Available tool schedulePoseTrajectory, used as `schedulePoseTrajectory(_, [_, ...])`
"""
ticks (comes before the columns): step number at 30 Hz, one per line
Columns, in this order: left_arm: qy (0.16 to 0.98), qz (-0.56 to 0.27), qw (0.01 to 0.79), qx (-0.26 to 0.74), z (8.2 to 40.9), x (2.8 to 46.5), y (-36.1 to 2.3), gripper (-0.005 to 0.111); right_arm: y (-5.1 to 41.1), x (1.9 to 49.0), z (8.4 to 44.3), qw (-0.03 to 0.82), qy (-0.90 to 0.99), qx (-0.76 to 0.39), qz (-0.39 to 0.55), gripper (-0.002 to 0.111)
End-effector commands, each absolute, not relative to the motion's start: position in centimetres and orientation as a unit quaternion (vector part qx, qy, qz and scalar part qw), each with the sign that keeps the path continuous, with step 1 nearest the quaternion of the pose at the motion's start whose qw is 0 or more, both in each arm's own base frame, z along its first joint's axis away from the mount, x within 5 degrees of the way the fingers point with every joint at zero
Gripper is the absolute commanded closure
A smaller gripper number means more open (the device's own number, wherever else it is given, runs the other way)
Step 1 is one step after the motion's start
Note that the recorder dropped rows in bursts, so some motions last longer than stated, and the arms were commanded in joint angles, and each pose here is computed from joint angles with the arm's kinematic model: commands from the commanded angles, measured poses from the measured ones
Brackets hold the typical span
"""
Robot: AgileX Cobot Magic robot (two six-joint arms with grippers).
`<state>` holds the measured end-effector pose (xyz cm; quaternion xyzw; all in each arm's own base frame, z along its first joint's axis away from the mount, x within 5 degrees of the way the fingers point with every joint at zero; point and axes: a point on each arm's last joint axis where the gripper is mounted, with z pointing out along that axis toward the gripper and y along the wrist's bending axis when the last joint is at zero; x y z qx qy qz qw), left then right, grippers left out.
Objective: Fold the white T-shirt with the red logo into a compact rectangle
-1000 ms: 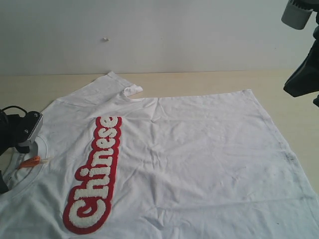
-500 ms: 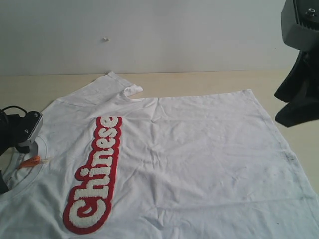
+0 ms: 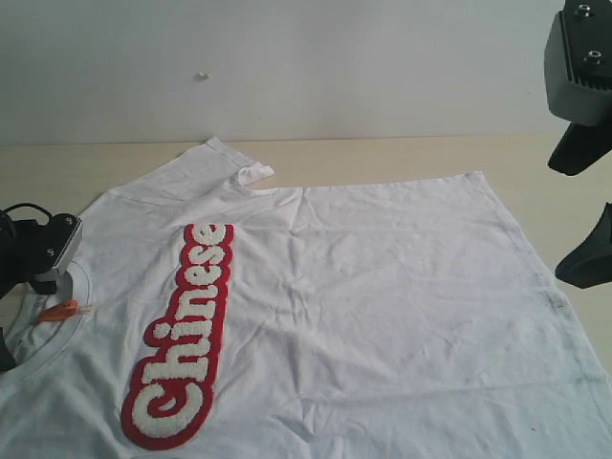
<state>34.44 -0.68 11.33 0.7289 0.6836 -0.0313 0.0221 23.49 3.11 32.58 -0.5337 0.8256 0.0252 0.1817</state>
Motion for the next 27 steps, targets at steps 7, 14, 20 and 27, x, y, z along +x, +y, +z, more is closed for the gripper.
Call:
schedulePoseTrajectory(7, [0.687, -0.046, 0.014, 0.725, 10.6, 34.2, -0.7, 0.003, 2.6, 24.4, 32.6, 0.202, 0.817, -0.539, -0.026, 0.003])
schedulePoseTrajectory(14, [0.687, -0.046, 0.014, 0.725, 10.6, 34.2, -0.7, 0.003, 0.7, 25.0, 31.3, 0.114, 0.826, -0.544, -0.098, 0.003])
schedulePoseTrajectory(20, [0.687, -0.046, 0.014, 0.725, 10.6, 34.2, -0.7, 0.003, 0.7, 26.7, 28.7, 0.060, 0.785, -0.611, -0.080, 0.003])
schedulePoseTrajectory(27, [0.687, -0.046, 0.014, 0.725, 10.6, 34.2, -0.7, 0.003, -1.4, 29.6, 26.3, 0.024, 0.780, -0.623, -0.048, 0.003])
